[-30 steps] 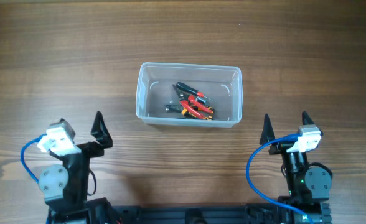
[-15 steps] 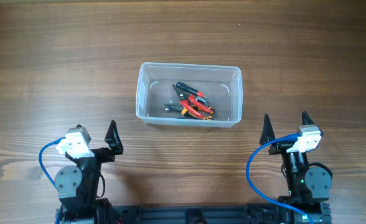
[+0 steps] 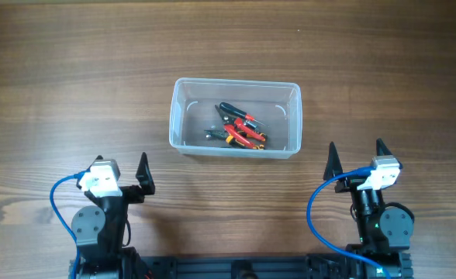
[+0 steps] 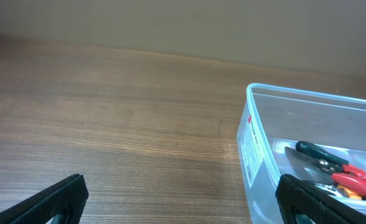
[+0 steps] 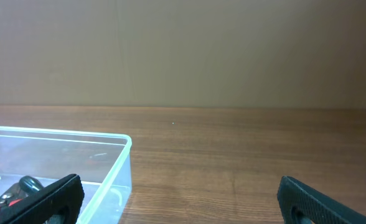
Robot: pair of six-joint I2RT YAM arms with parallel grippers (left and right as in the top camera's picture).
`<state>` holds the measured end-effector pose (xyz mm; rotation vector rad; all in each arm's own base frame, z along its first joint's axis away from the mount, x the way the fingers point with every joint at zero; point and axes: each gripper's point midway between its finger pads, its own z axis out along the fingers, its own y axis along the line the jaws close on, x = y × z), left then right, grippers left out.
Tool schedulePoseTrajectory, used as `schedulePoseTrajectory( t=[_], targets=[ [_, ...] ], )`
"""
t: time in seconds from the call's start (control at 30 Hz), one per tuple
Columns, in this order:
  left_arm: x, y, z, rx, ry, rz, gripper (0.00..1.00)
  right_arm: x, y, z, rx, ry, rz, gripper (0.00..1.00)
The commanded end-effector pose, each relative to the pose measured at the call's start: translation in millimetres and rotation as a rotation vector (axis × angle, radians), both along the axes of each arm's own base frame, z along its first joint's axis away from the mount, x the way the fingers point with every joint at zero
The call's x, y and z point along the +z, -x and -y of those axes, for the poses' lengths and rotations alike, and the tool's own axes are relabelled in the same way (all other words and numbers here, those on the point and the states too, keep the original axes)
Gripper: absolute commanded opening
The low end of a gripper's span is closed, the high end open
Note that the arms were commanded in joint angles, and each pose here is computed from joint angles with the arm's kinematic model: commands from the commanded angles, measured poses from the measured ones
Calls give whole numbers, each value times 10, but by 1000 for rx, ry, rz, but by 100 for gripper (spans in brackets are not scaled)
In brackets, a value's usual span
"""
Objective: Pack container
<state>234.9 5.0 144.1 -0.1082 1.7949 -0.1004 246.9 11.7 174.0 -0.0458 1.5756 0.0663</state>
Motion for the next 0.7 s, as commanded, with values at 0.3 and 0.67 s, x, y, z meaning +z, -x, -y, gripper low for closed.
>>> schedulePoseTrajectory(
  t=[0.3,0.67],
  targets=[
    [-9,-2,53,-14,67,7,100,31,7,-25,13,11,15,100],
    [-9,-2,53,-15,67,7,100,31,7,-25,13,12,15,100]
  ],
)
